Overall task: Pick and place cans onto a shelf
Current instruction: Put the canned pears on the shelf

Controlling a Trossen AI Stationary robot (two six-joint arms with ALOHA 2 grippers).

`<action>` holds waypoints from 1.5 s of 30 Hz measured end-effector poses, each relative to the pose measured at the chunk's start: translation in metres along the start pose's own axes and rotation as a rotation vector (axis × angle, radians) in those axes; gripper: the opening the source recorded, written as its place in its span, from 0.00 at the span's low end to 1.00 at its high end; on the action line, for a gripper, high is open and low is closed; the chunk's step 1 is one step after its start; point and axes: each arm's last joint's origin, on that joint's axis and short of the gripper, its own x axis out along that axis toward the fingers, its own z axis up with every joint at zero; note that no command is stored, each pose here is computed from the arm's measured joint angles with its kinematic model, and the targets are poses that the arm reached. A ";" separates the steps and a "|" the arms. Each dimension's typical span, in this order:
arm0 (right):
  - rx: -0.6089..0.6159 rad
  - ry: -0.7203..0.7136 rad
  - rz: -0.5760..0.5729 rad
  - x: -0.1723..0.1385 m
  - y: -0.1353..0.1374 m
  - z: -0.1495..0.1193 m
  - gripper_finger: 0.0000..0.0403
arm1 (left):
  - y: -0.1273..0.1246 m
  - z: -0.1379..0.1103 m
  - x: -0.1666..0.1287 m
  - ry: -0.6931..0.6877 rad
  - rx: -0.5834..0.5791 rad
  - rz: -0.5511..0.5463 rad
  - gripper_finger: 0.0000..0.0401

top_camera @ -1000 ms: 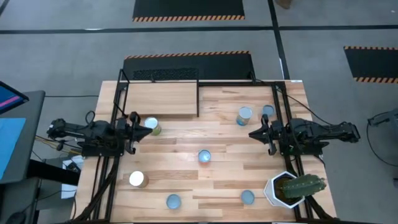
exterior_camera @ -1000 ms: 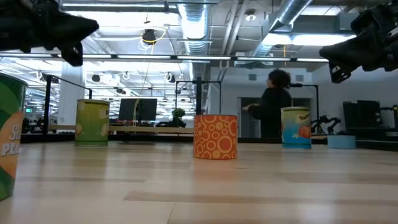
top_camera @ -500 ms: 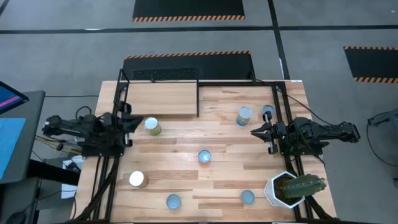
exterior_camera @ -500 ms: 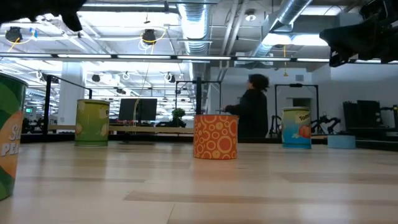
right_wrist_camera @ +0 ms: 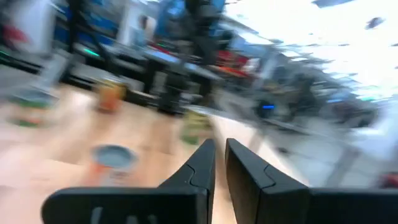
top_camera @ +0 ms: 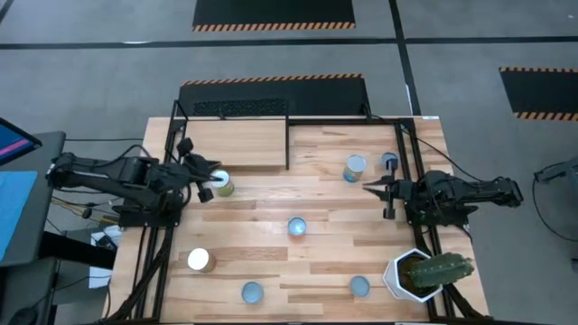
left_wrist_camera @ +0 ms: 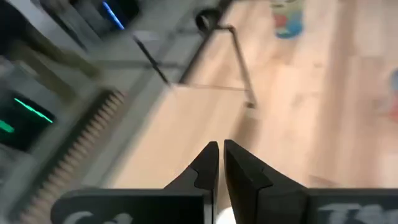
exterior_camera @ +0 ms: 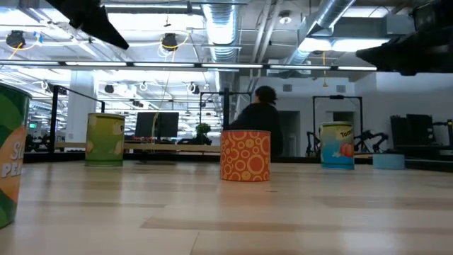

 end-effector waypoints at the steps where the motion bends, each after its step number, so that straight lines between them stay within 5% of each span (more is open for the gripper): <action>1: -0.037 0.002 -0.028 0.000 -0.001 0.001 0.15 | -0.002 -0.001 0.002 0.027 -0.033 -0.027 0.04; 5: -0.188 -0.022 -0.065 0.000 -0.004 0.004 0.15 | -0.012 -0.007 0.011 0.102 -0.100 -0.094 0.04; 9: -0.213 -0.049 -0.074 0.000 -0.006 0.006 0.15 | -0.020 -0.015 0.021 0.169 -0.088 -0.116 0.04; 21: -0.180 -0.077 -0.075 0.000 -0.006 0.009 0.15 | -0.028 -0.013 0.042 0.171 0.107 0.140 0.04; 26: -0.080 -0.079 -0.071 0.000 -0.006 0.009 0.15 | -0.032 -0.010 0.047 0.234 -0.014 -0.052 0.07; 30: -0.030 -0.040 -0.052 0.000 -0.004 0.005 0.15 | -0.031 -0.011 0.046 0.283 0.089 -0.185 0.15; 35: -0.020 -0.020 -0.047 0.000 -0.004 0.003 0.15 | -0.020 -0.017 0.045 0.370 0.203 -0.122 0.32; 45: 0.004 -0.002 -0.073 0.000 -0.004 0.002 0.15 | -0.012 -0.028 0.046 0.522 0.123 -0.203 0.57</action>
